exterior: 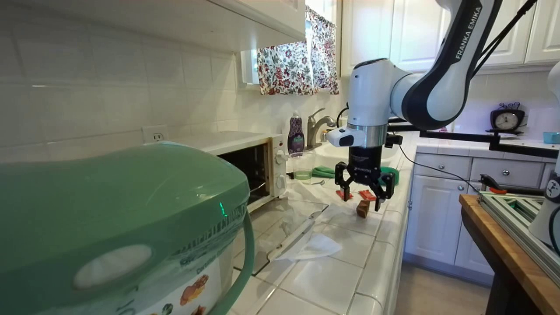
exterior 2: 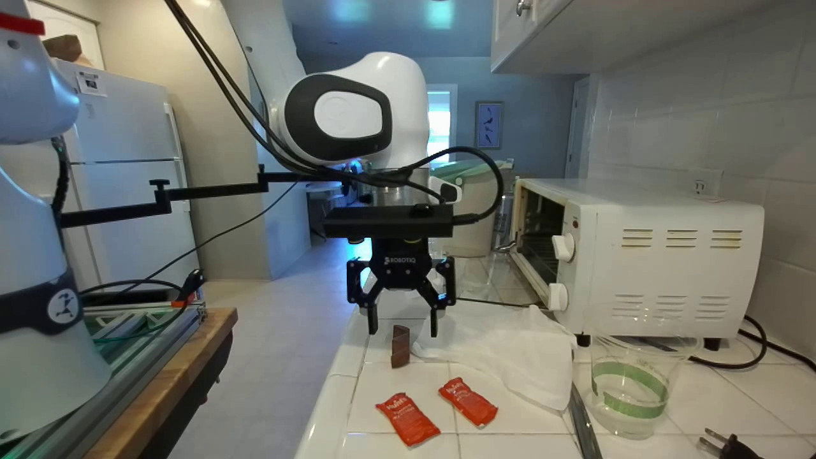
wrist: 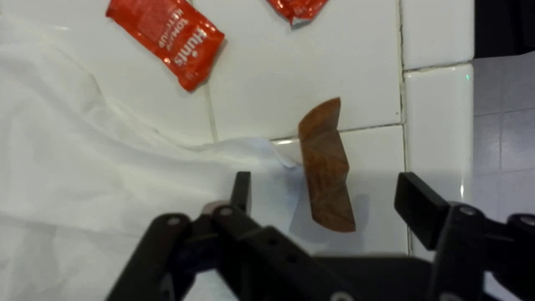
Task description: Put the brown object inside the oven.
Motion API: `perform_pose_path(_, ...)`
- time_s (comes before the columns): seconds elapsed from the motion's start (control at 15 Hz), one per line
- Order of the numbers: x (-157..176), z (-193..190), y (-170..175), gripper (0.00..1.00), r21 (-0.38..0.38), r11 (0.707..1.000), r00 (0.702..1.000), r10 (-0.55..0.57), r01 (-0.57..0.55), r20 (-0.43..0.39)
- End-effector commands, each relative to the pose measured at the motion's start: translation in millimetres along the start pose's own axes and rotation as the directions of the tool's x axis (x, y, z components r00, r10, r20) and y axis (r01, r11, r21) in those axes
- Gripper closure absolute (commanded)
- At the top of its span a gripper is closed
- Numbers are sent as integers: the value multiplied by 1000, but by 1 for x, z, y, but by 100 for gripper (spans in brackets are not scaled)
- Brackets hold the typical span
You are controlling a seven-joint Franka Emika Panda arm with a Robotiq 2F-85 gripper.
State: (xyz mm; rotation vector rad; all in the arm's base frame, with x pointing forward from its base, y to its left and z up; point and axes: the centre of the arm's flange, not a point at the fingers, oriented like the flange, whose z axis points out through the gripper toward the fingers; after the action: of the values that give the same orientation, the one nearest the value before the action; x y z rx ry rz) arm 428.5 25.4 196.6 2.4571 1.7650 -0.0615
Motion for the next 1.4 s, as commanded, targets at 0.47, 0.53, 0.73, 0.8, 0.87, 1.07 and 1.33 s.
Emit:
perform_pose_path(0.47,9,10,-2,65,-11,995,995,-95,95,2)
perform_pose_path(0.53,10,11,-2,66,-13,995,995,-101,101,4)
perform_pose_path(0.73,14,8,-6,75,-13,993,993,-118,118,9)
perform_pose_path(0.8,15,6,-7,74,-8,992,992,-123,123,9)
perform_pose_path(0.87,17,4,-9,81,-9,992,992,-125,125,12)
perform_pose_path(1.07,22,-7,-14,93,-11,992,992,-125,126,25)
perform_pose_path(1.33,23,-37,-16,93,-15,993,992,-116,117,58)
